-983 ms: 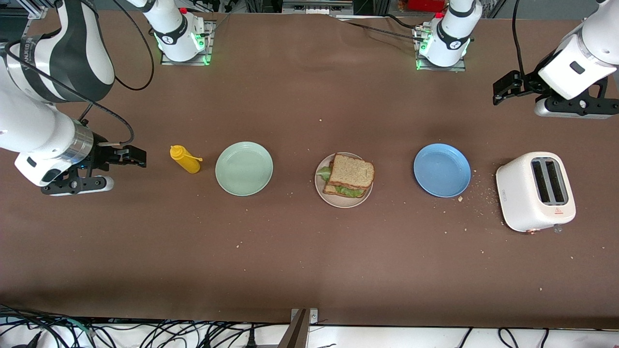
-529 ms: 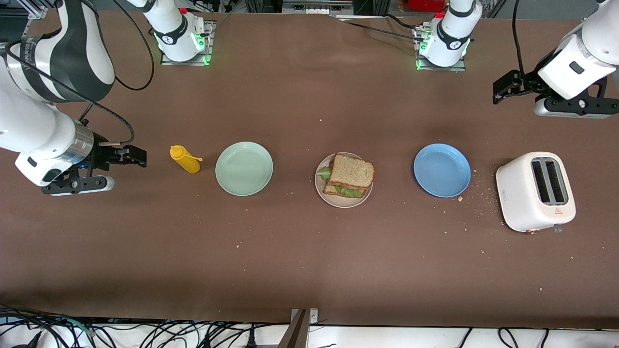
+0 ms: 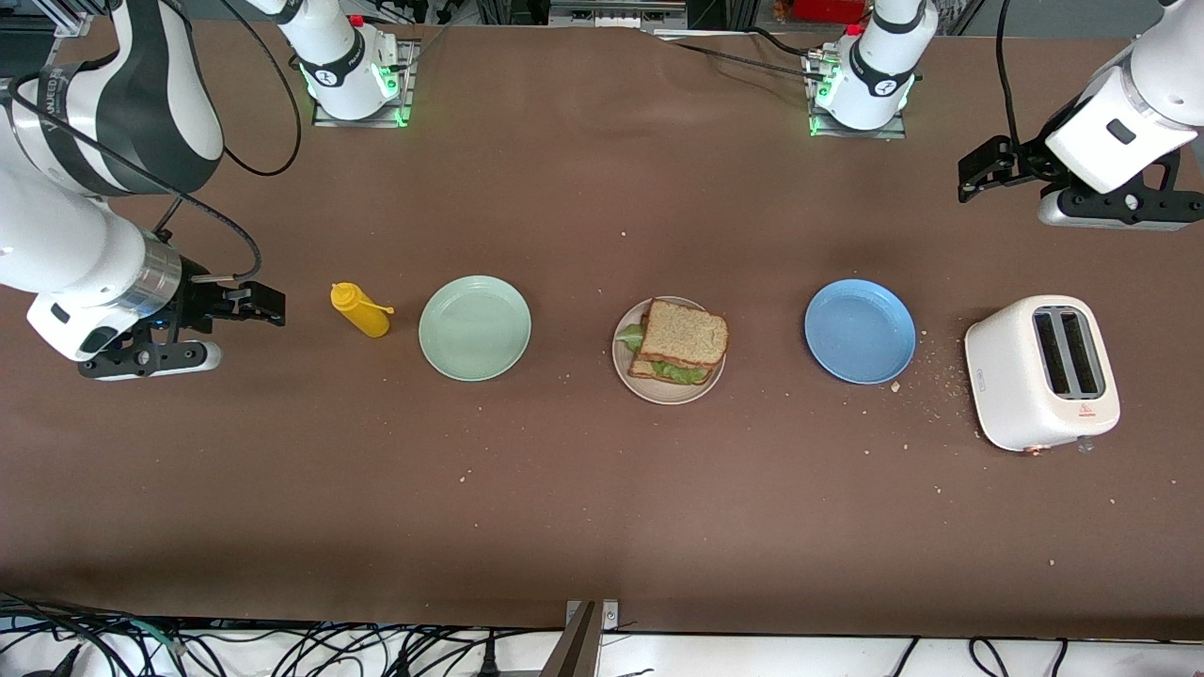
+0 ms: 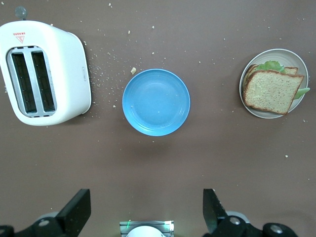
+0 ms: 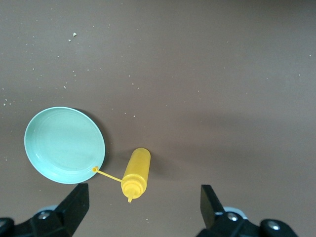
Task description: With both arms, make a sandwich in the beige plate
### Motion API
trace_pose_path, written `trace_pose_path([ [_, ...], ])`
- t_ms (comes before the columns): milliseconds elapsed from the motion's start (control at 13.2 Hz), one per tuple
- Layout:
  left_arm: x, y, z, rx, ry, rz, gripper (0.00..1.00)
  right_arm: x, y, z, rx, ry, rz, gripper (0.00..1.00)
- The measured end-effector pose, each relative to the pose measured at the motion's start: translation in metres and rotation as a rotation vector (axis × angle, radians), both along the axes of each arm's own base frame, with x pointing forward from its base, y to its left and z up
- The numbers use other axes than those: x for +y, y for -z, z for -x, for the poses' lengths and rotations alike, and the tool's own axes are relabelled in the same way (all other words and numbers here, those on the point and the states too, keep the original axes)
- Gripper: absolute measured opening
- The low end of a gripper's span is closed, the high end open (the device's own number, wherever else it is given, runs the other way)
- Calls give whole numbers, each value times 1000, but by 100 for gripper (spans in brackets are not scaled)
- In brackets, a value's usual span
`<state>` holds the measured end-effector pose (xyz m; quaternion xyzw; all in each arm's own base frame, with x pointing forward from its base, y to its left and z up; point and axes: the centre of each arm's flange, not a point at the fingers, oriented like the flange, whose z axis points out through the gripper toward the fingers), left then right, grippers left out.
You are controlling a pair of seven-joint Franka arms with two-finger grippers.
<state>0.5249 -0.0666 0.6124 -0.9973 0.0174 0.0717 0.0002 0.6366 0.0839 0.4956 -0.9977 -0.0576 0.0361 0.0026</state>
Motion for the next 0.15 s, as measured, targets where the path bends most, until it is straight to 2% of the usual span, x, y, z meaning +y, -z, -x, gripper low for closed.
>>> trace_pose_path([
  [151, 0, 0, 0, 0, 0, 0, 100, 0, -1, 0, -2, -1, -1, 100],
])
